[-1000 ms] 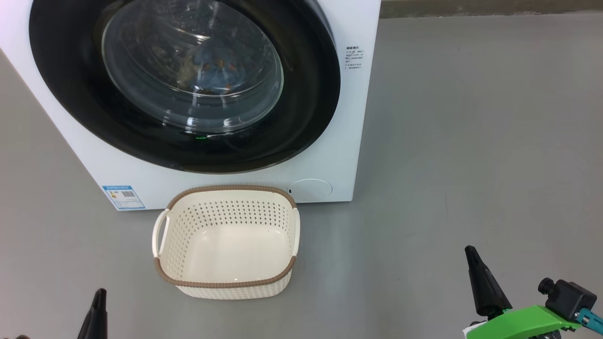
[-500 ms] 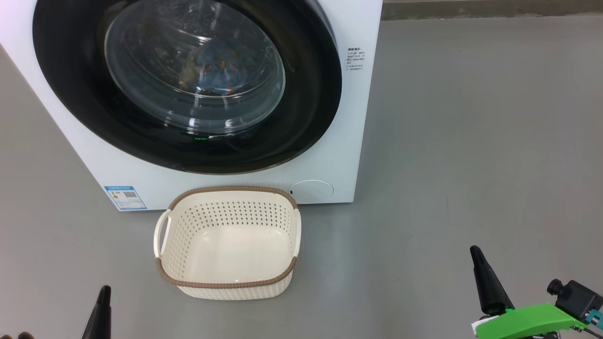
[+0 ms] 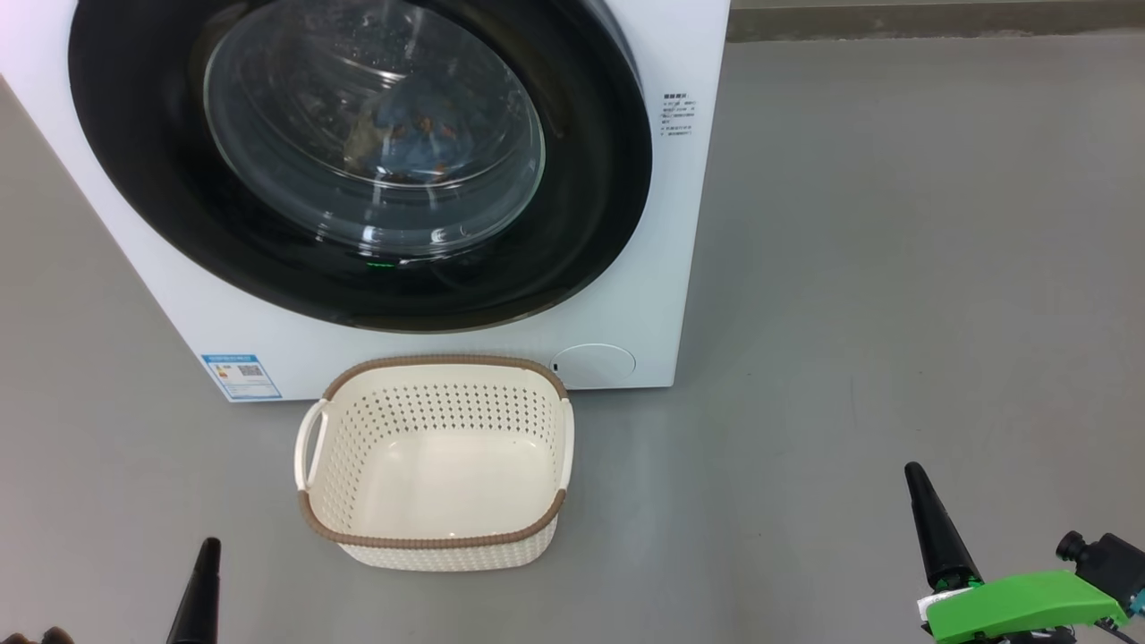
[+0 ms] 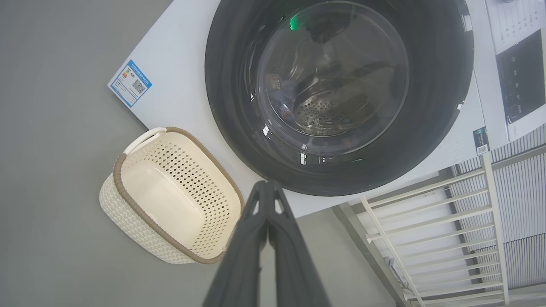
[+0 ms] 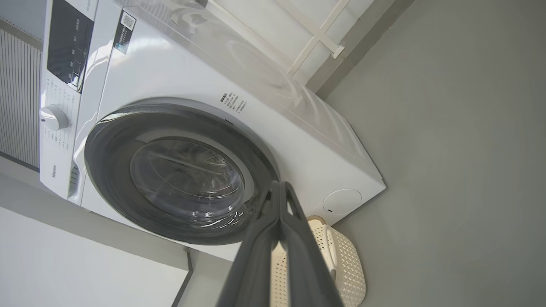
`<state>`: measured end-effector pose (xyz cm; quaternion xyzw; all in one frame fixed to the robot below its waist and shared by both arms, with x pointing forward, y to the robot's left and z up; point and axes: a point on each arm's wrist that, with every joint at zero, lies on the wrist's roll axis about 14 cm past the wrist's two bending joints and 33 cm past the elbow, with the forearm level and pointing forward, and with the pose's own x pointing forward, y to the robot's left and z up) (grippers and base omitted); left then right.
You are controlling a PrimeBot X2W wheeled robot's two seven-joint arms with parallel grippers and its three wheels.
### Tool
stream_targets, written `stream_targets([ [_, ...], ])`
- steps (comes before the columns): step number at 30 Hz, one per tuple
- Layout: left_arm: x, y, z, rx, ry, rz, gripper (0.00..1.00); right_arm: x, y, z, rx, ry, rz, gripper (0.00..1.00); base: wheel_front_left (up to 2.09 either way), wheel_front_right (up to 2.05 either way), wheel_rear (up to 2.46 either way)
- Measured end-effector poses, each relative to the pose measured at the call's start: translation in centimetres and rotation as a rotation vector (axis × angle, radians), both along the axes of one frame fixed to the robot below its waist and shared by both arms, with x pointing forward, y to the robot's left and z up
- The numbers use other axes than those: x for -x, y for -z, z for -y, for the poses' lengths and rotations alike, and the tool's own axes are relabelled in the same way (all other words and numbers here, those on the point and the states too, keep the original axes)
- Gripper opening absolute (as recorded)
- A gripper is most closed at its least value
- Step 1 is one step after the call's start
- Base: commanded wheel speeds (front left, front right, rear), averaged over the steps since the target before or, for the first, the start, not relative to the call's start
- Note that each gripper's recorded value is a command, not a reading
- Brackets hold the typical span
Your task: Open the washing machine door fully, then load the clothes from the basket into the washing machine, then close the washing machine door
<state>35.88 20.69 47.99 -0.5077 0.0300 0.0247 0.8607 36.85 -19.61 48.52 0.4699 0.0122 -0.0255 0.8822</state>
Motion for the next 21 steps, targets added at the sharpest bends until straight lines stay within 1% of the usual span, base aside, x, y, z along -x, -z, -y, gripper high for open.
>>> stream_targets([
  [16, -0.56, 0.04, 0.49, 0.152, -0.004, -0.007, 0.00, -0.05, 0.39, 0.31, -0.178, 0.012, -0.017, 0.00, 0.00, 0.00, 0.00],
  [21, -0.54, 0.31, 0.65, 0.195, -0.008, -0.016, 0.00, -0.46, -0.02, 0.40, -0.233, 0.014, -0.006, 0.00, 0.00, 0.00, 0.00],
])
